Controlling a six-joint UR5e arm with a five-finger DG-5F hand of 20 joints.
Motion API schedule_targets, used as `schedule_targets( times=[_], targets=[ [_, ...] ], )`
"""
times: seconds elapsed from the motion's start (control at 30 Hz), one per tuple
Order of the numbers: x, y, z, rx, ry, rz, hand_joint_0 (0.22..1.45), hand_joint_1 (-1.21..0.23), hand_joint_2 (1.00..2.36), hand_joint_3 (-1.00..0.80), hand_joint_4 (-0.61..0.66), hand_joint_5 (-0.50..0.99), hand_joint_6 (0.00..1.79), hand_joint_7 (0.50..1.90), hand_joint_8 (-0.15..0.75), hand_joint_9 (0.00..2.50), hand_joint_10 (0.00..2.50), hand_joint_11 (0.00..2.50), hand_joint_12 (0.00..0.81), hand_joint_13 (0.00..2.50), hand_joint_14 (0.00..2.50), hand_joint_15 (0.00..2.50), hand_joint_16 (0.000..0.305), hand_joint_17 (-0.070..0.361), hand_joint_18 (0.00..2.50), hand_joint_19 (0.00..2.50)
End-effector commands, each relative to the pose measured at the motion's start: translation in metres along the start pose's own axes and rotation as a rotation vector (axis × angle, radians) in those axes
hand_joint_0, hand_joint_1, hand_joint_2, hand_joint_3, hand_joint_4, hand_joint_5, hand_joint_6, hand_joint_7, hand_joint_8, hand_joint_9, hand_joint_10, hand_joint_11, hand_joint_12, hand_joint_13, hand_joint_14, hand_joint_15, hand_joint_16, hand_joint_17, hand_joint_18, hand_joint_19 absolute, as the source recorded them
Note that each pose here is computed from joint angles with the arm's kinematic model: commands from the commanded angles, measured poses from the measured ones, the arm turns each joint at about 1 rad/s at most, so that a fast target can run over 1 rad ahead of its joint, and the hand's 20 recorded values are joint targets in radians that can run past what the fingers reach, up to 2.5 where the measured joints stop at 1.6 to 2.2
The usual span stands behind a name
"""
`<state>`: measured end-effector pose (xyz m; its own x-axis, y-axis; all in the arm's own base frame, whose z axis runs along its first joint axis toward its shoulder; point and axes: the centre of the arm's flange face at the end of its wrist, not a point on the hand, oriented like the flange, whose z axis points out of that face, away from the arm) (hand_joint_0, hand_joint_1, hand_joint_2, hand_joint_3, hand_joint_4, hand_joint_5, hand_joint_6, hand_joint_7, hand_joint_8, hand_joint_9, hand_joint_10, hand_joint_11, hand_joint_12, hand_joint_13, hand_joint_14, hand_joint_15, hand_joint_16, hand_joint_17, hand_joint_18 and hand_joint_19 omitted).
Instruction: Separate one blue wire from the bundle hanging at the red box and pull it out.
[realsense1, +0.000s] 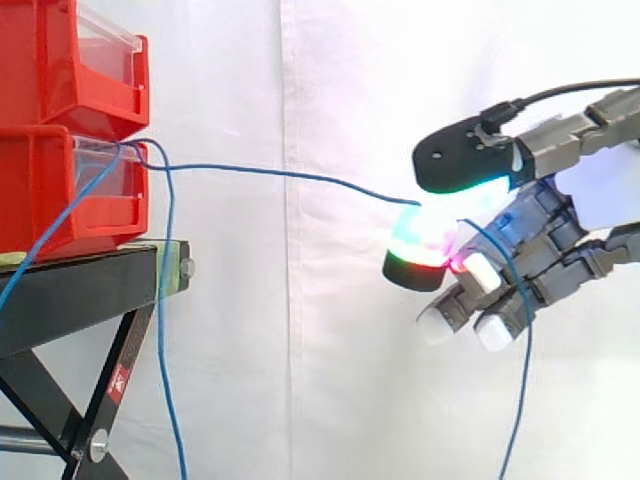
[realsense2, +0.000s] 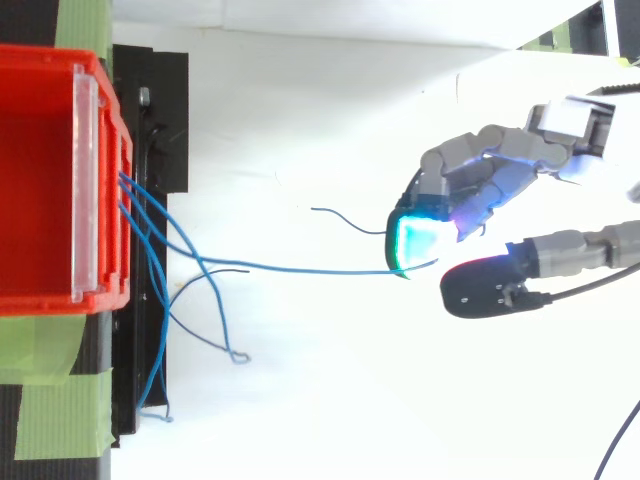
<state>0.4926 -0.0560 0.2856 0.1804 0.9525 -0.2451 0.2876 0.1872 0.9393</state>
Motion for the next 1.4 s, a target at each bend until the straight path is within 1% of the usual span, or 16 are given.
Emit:
schedule_targets(
  times=[0.0, 0.03, 0.17, 0.23, 0.27, 0.33, 0.37, 0.4, 0.5, 0.6, 0.67, 0.73, 0.93, 1.07, 1.17, 1.37],
  targets=[
    [0.001, -0.015, -0.012, 0.002, -0.012, 0.006, 0.61, -0.77, 1.03, 0.11, -0.07, -0.13, 0.78, 1.32, 0.322, 0.9, 0.02, 0.97, 0.381, 0.35, 0.02, 0.49, 0.05, 0.113, 0.37, 0.7],
    [0.003, -0.02, -0.013, 0.005, -0.011, 0.01, 0.61, -0.77, 1.03, 0.11, -0.07, -0.13, 0.78, 1.32, 0.322, 0.9, 0.02, 0.97, 0.381, 0.35, 0.02, 0.49, 0.05, 0.113, 0.37, 0.7],
    [0.007, -0.029, -0.015, -0.005, -0.006, 0.038, 0.61, -0.77, 1.03, 0.11, -0.07, -0.13, 0.78, 1.31, 0.321, 0.9, 0.02, 0.97, 0.381, 0.35, 0.02, 0.49, 0.05, 0.114, 0.37, 0.7],
    [0.008, -0.038, -0.018, -0.004, -0.007, 0.04, 0.61, -0.77, 1.03, 0.1, -0.07, -0.13, 0.78, 1.31, 0.322, 0.9, 0.02, 0.97, 0.381, 0.35, 0.02, 0.49, 0.05, 0.113, 0.38, 0.7],
    [0.008, -0.038, -0.018, -0.004, -0.007, 0.04, 0.61, -0.76, 1.03, 0.11, -0.07, -0.13, 0.78, 1.32, 0.322, 0.9, 0.02, 0.97, 0.38, 0.35, 0.02, 0.49, 0.05, 0.113, 0.38, 0.71],
    [0.008, -0.039, -0.019, 0.005, -0.01, 0.023, 0.61, -0.77, 1.03, 0.1, -0.07, -0.13, 0.78, 1.31, 0.322, 0.9, 0.02, 0.98, 0.38, 0.36, 0.02, 0.49, 0.05, 0.113, 0.38, 0.7],
    [0.009, -0.041, -0.02, 0.015, -0.006, 0.004, 0.61, -0.76, 1.03, 0.11, -0.07, -0.13, 0.78, 1.32, 0.32, 0.9, 0.02, 0.98, 0.379, 0.36, 0.02, 0.5, 0.05, 0.112, 0.37, 0.71],
    [0.01, -0.04, -0.021, 0.02, -0.004, -0.01, 0.61, -0.77, 1.03, 0.11, -0.07, -0.13, 0.78, 1.32, 0.321, 0.9, 0.02, 0.97, 0.379, 0.36, 0.02, 0.49, 0.05, 0.113, 0.38, 0.7],
    [0.01, -0.041, -0.021, 0.024, 0.0, -0.025, 0.61, -0.77, 1.03, 0.1, -0.07, -0.14, 0.78, 1.31, 0.324, 0.9, 0.02, 0.97, 0.38, 0.36, 0.02, 0.49, 0.05, 0.113, 0.38, 0.7],
    [0.01, -0.041, -0.021, 0.022, 0.001, -0.025, 0.61, -0.76, 1.03, 0.1, -0.07, -0.14, 0.78, 1.31, 0.321, 0.9, 0.02, 0.96, 0.38, 0.36, 0.02, 0.49, 0.05, 0.113, 0.37, 0.7],
    [0.01, -0.04, -0.021, 0.014, 0.002, -0.019, 0.61, -0.76, 1.03, 0.1, -0.07, -0.14, 0.78, 1.31, 0.324, 0.9, 0.02, 0.98, 0.38, 0.36, 0.02, 0.5, 0.05, 0.113, 0.37, 0.69],
    [0.01, -0.041, -0.021, 0.019, 0.003, -0.033, 0.61, -0.76, 1.03, 0.1, -0.07, -0.14, 0.78, 1.31, 0.321, 0.9, 0.02, 0.97, 0.379, 0.36, 0.02, 0.49, 0.05, 0.113, 0.37, 0.7],
    [0.01, -0.04, -0.02, 0.014, 0.001, -0.053, 0.61, -0.77, 1.03, 0.1, -0.08, -0.14, 0.78, 1.31, 0.321, 0.9, 0.02, 0.97, 0.372, 0.35, 0.02, 0.5, 0.05, 0.113, 0.37, 0.69],
    [0.01, -0.041, -0.02, 0.016, 0.001, -0.058, 0.61, -0.77, 1.03, 0.11, -0.07, -0.13, 0.78, 1.31, 0.32, 0.91, 0.02, 0.97, 0.351, 0.34, 0.02, 0.59, 0.049, 0.111, 0.37, 0.69],
    [0.01, -0.04, -0.02, 0.014, 0.001, -0.057, 0.61, -0.77, 1.03, 0.11, -0.07, -0.13, 0.78, 1.32, 0.32, 0.91, 0.02, 0.98, 0.347, 0.34, 0.02, 0.6, 0.049, 0.11, 0.37, 0.69],
    [0.01, -0.041, -0.02, 0.016, 0.001, -0.058, 0.61, -0.77, 1.03, 0.11, -0.07, -0.13, 0.78, 1.3, 0.312, 0.89, 0.02, 0.96, 0.344, 0.32, 0.02, 0.53, 0.048, 0.109, 0.33, 0.64]
  ],
)
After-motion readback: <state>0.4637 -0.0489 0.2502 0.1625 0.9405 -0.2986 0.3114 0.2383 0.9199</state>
